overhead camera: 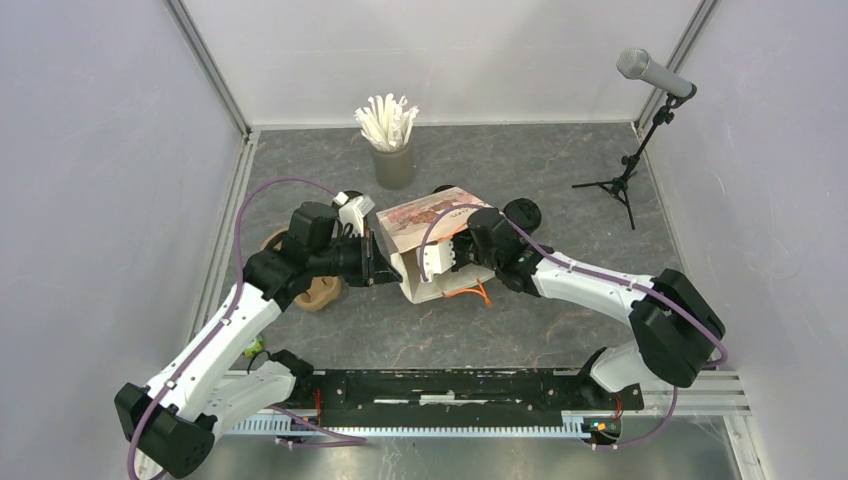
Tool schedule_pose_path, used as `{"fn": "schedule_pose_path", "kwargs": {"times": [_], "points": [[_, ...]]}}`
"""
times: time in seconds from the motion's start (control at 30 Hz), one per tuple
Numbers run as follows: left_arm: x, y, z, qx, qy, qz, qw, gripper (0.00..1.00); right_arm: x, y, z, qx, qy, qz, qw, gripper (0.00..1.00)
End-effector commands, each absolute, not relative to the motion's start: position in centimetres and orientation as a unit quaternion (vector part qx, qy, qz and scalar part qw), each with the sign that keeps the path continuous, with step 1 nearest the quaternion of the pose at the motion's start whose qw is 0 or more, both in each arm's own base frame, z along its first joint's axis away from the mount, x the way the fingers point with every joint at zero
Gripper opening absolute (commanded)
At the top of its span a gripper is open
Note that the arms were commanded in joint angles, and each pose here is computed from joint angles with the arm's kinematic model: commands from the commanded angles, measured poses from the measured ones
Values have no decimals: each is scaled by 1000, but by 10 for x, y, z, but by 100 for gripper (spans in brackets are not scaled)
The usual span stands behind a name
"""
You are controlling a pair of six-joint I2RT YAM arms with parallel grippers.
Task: Pack the takeout coffee
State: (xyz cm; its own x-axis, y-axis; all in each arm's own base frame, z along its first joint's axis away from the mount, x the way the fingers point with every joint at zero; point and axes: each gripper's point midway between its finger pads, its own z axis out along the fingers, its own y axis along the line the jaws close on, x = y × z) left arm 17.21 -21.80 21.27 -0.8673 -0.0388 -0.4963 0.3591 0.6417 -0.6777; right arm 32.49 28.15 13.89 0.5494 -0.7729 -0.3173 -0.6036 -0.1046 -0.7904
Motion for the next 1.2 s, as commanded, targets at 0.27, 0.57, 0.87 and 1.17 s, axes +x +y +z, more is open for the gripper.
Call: {"fn": "schedule_pose_path", "kwargs": {"times": [0.27, 0.57, 0.87, 1.17], "points": [[173, -222, 236, 92, 859, -433, 259, 19, 337, 287, 150, -716, 467, -99, 510, 23], [175, -225, 240, 92, 856, -438, 261, 13, 318, 283, 156, -726, 472, -61, 496, 35], [179, -230, 250, 93, 850, -448, 261, 5, 306, 268, 172, -722, 485, -61, 490, 38], [183, -234, 257, 95, 848, -452, 260, 3, 294, 253, 208, -676, 538, -37, 502, 45]]}}
